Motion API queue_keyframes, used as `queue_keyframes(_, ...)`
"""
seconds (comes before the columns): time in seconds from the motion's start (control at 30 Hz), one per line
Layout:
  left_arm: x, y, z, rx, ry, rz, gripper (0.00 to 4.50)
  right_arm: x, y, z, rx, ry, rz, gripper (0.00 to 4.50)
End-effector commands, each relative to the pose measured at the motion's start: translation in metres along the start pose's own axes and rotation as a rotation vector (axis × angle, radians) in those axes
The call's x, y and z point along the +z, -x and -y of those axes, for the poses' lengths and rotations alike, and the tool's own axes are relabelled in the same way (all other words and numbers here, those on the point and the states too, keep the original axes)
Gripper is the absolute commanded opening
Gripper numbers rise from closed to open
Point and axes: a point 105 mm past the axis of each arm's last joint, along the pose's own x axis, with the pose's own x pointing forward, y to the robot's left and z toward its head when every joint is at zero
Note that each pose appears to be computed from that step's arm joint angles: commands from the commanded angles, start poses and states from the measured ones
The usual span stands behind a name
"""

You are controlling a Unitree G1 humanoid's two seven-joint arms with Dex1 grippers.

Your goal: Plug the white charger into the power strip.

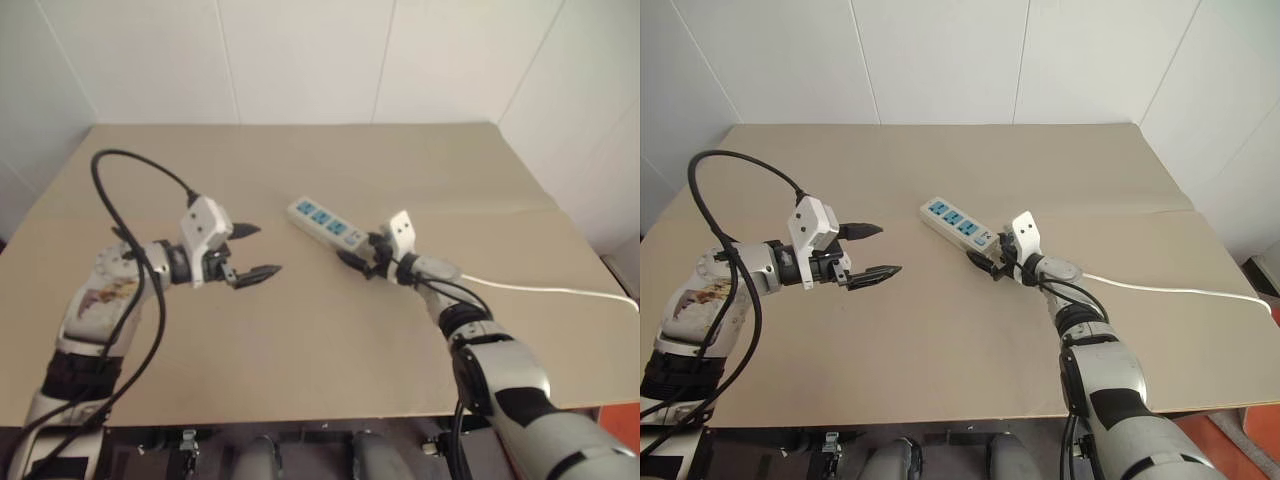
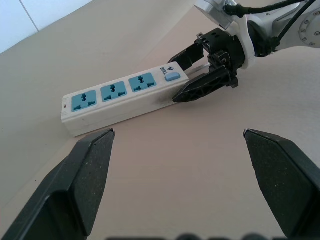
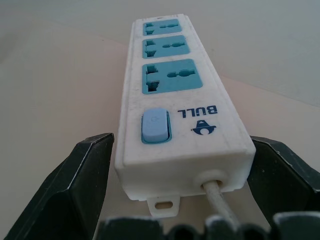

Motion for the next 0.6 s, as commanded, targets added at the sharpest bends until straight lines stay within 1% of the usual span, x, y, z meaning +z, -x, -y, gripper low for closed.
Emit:
queue_keyframes(0.03, 0.013, 0.001, 0.001, 0.004, -0.033, 0.032, 4.5, 0.013, -0.002, 0.004, -0.037, 0.028, 0.054, 4.46)
queue_keyframes(0.3, 0.012, 0.001, 0.001, 0.004, -0.029, 0.036, 4.5, 0.005, -0.002, 0.002, -0.046, 0.039, 0.032, 4.46)
queue_keyframes(0.4, 0.011, 0.002, 0.0, 0.007, -0.027, 0.034, 4.5, 0.003, -0.002, 0.002, -0.045, 0.028, 0.026, 3.89)
queue_keyframes(0.47, 0.011, 0.002, 0.0, 0.009, -0.026, 0.033, 4.5, 0.0, -0.001, 0.001, -0.046, 0.032, 0.018, 3.43)
queue_keyframes(0.6, 0.012, 0.0, -0.001, 0.008, -0.027, 0.033, 4.5, -0.003, -0.002, -0.001, -0.047, 0.029, 0.013, 3.43)
